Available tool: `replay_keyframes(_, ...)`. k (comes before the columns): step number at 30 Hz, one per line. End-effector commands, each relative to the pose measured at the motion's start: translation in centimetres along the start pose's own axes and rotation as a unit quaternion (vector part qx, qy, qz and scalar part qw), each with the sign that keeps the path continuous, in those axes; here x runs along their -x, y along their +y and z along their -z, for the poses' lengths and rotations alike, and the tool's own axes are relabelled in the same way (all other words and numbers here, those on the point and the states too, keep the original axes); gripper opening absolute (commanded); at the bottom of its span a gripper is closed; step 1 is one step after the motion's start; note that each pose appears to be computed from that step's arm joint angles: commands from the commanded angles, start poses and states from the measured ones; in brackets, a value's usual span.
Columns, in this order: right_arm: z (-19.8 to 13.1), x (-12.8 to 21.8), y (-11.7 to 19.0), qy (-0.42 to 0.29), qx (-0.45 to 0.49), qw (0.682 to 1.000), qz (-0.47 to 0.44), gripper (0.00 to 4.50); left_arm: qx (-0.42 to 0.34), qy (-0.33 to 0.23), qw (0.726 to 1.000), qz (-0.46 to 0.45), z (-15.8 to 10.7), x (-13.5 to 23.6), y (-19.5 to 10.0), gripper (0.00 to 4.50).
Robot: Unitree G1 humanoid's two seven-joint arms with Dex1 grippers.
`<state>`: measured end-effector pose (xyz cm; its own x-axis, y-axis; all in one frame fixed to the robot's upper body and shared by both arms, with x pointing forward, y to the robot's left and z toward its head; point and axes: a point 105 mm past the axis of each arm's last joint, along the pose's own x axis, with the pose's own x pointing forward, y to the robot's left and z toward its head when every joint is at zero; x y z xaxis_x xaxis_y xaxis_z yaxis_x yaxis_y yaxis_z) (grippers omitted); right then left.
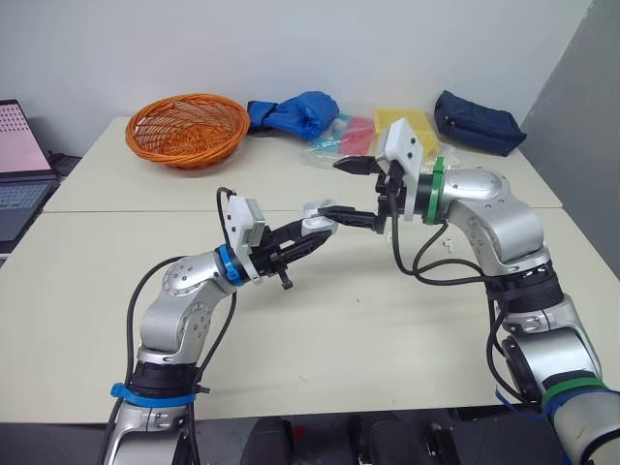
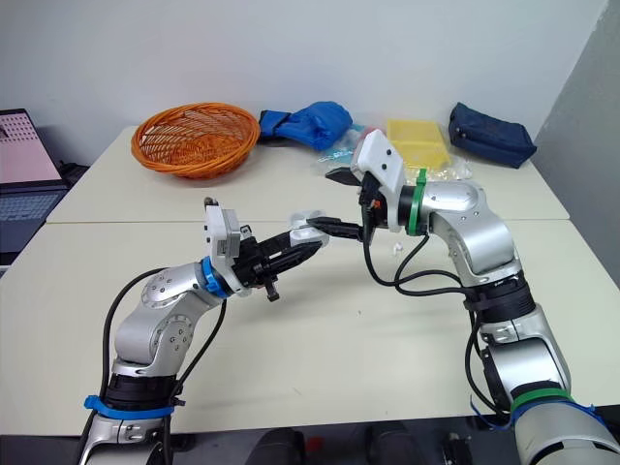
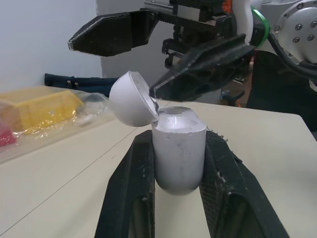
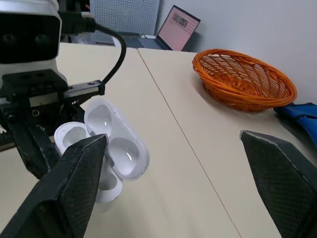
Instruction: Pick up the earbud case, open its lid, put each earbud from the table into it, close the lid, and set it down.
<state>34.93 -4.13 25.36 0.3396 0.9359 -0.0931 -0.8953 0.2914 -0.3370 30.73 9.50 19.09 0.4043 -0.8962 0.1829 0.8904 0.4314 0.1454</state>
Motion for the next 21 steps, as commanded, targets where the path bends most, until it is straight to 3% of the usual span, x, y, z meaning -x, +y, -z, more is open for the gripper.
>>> replay_keyframes(1,-2.2,1.2,0.0,-0.042,-0.012,0.999,-0.008,4.48,-0.023,-0.021,1.0,0.005,-1.1,-0.1,-0.1,0.79)
replay_keyframes(8,-1.4,3.6,1.4,-0.029,-0.055,0.998,-0.034,4.48,-0.053,-0.034,0.996,-0.069,-1.5,0.2,2.0,0.79)
replay_keyframes(12,4.2,7.1,-3.0,0.049,-0.094,0.984,0.145,4.48,-0.07,-0.053,0.98,-0.178,-1.8,1.8,4.9,0.79)
replay_keyframes(14,7.5,8.5,-4.2,0.09,-0.123,0.961,0.23,4.48,-0.028,-0.041,0.985,-0.166,-1.1,2.3,4.6,0.79)
replay_keyframes(17,11.0,8.3,-4.0,0.11,-0.148,0.938,0.294,4.48,-0.015,-0.084,0.98,-0.177,-2.1,2.7,4.3,0.79)
replay_keyframes(21,13.6,6.9,-3.4,0.111,-0.159,0.911,0.364,4.48,-0.043,-0.083,0.973,-0.209,-2.4,3.0,4.5,0.79)
